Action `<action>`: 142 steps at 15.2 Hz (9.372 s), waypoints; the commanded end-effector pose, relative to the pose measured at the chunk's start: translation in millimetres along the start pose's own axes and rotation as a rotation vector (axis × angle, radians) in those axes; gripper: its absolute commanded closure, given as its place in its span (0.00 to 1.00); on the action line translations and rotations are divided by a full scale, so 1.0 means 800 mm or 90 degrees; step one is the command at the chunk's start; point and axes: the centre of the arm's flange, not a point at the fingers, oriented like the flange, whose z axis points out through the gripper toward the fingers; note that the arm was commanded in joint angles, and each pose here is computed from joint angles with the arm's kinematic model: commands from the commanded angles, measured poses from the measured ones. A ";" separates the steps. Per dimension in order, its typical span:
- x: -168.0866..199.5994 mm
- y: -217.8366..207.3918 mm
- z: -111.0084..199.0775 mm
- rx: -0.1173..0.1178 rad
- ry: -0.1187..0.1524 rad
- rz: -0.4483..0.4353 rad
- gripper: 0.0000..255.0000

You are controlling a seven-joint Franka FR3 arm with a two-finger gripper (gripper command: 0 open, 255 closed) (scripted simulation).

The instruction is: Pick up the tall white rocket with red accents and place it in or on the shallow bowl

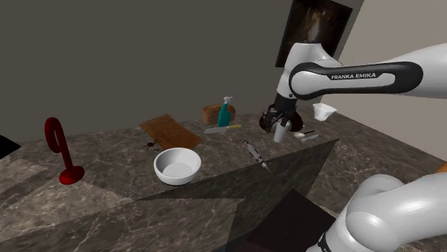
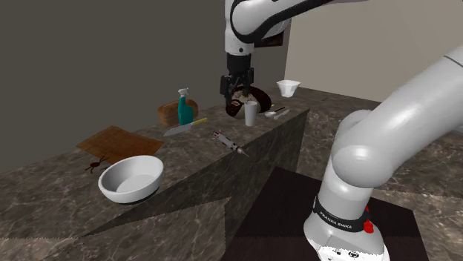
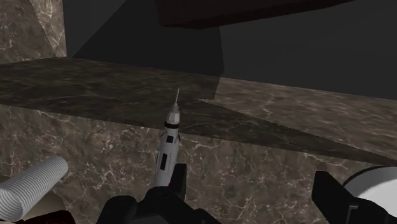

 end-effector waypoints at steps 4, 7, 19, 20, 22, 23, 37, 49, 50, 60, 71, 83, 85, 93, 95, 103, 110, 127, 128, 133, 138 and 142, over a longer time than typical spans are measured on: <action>0.030 0.024 0.074 -0.001 -0.004 0.003 0.00; 0.047 0.039 0.118 -0.001 -0.008 0.005 0.00; 0.112 0.100 0.297 -0.004 -0.021 0.014 0.00; 0.117 0.105 0.311 -0.004 -0.022 0.014 0.00; 0.128 0.116 0.341 -0.004 -0.025 0.016 0.00; 0.133 0.121 0.356 -0.004 -0.026 0.016 0.00; 0.143 0.135 0.444 -0.005 -0.029 0.018 0.00; 0.145 0.139 0.445 -0.005 -0.029 0.018 1.00; 0.143 0.141 0.444 -0.005 -0.029 0.018 1.00; 0.150 0.141 0.386 -0.005 -0.029 0.018 1.00; 0.158 0.148 0.314 -0.005 -0.029 0.018 1.00; 0.171 0.122 0.248 -0.005 -0.029 0.018 1.00; 0.177 0.090 0.246 -0.005 -0.029 0.018 1.00; 0.200 -0.040 0.237 -0.005 -0.029 0.018 1.00; 0.205 -0.072 0.235 -0.005 -0.029 0.018 1.00; 0.228 -0.202 0.226 -0.005 -0.029 0.018 1.00; 0.248 -0.316 0.219 -0.005 -0.029 0.018 1.00; 0.262 -0.440 0.276 -0.005 -0.029 0.018 1.00; 0.261 -0.441 0.282 -0.005 -0.029 0.018 1.00; 0.260 -0.441 0.289 -0.005 -0.029 0.018 1.00; 0.260 -0.441 0.289 -0.005 -0.029 0.018 0.00; 0.260 -0.441 0.289 -0.005 -0.029 0.018 0.00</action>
